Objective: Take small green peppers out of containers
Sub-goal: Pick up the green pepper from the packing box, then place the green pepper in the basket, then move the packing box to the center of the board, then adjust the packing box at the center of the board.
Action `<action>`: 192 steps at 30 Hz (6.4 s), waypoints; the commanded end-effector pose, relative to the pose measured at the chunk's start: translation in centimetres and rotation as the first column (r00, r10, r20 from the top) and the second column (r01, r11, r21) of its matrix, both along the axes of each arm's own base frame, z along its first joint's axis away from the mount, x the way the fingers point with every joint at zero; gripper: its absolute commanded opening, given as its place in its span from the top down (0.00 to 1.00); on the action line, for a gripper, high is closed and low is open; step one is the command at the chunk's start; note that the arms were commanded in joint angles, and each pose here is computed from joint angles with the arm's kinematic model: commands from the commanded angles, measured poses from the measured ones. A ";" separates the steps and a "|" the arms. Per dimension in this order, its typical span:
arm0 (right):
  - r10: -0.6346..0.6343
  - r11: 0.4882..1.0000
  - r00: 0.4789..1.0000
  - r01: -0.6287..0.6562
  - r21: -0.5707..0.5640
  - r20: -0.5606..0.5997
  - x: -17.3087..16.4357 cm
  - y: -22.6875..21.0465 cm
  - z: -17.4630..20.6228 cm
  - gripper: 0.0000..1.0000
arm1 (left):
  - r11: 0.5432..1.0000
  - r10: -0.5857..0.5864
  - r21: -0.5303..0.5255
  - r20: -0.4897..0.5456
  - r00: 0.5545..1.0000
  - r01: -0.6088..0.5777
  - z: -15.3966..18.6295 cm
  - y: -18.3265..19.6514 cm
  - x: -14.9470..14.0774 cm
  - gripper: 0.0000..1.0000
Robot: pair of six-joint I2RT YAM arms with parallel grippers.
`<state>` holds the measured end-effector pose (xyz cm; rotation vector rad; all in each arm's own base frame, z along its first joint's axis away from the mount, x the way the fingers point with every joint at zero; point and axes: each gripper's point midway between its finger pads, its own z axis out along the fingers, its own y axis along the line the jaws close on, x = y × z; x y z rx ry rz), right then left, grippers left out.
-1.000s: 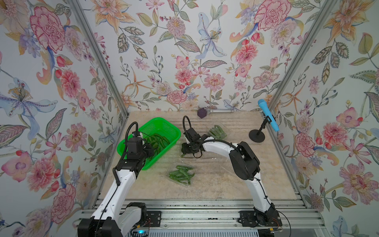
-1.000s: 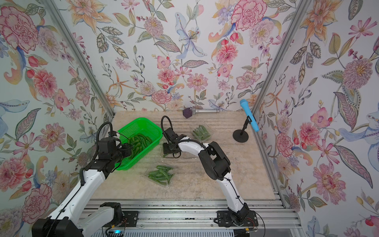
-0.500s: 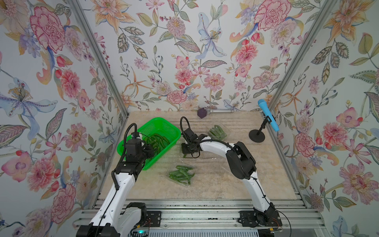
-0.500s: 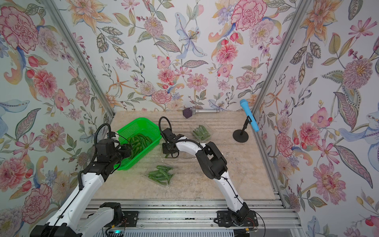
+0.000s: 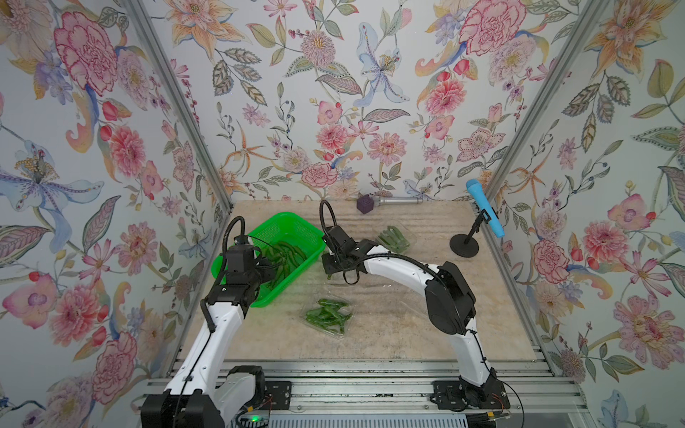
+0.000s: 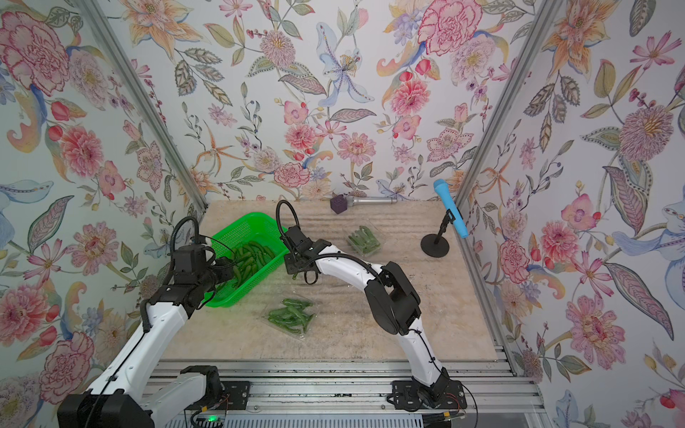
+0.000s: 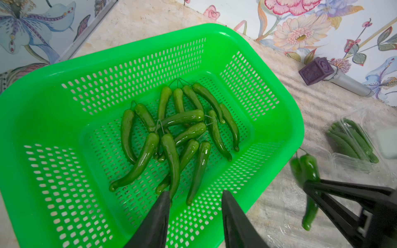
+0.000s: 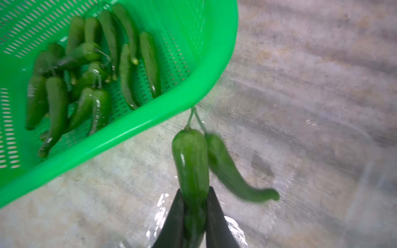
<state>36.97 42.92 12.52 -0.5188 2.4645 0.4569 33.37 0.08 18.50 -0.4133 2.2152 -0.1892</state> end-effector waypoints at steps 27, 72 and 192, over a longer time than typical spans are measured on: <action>0.215 0.953 0.970 -0.233 0.194 0.110 3.5 13.1 1.7 0.85 | 0.999 -0.017 -0.041 0.038 0.999 0.018 1.9 0.6 0.3 0.55; 0.144 0.952 0.976 -0.092 0.293 -0.162 -12.4 -10.2 -0.4 0.32 | 0.869 -0.416 -0.372 -0.190 0.889 0.327 -7.4 -16.4 -17.2 0.49; 0.332 0.875 0.940 -0.276 0.397 -0.079 -7.9 -8.6 3.6 0.28 | 0.879 -0.409 -0.307 -0.097 0.907 0.364 -5.9 -16.1 -8.5 0.57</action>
